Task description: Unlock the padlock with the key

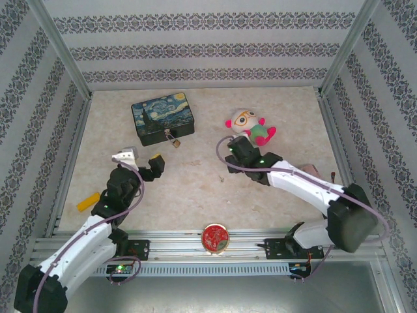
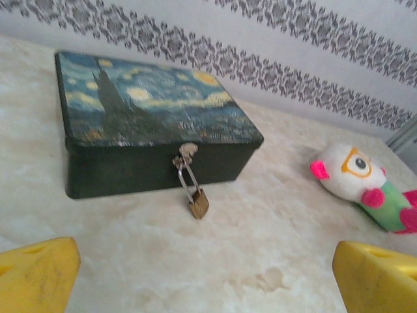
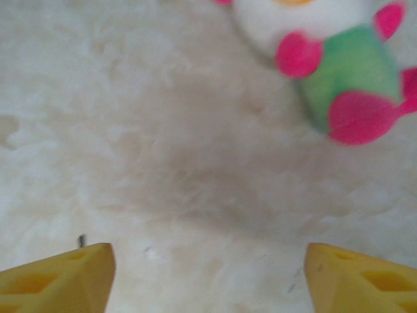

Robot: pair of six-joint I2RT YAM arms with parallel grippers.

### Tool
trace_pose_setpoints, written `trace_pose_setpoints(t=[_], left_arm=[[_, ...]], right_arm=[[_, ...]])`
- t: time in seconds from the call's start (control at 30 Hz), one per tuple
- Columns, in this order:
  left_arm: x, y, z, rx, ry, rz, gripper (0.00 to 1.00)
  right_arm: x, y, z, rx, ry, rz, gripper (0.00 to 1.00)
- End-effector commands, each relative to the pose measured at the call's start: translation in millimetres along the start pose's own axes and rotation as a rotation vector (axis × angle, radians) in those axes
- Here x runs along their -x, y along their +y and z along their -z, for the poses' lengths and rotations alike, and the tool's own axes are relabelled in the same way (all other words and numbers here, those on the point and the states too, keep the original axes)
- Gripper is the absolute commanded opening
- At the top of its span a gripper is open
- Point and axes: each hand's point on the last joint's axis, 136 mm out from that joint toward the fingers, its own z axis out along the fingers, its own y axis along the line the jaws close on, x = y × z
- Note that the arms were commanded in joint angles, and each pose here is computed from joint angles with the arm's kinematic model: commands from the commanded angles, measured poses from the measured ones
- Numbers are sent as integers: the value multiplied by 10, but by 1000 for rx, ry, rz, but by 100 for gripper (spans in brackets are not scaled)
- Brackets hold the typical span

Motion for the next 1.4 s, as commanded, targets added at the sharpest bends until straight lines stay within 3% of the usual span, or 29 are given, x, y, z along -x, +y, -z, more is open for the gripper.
trace_pose_setpoints(t=[0.0, 0.2, 0.37, 1.37], left_arm=[[-26, -23, -67, 23, 24, 70, 99], [-132, 38, -137, 56, 57, 87, 99], [-81, 37, -114, 55, 35, 95, 99], [-94, 177, 12, 101, 0, 103, 99]], right_arm=[[-279, 190, -27, 37, 170, 14, 66], [-429, 592, -180, 215, 287, 19, 46], [-436, 648, -326, 254, 326, -8, 41], [-605, 620, -696, 148, 451, -28, 37]])
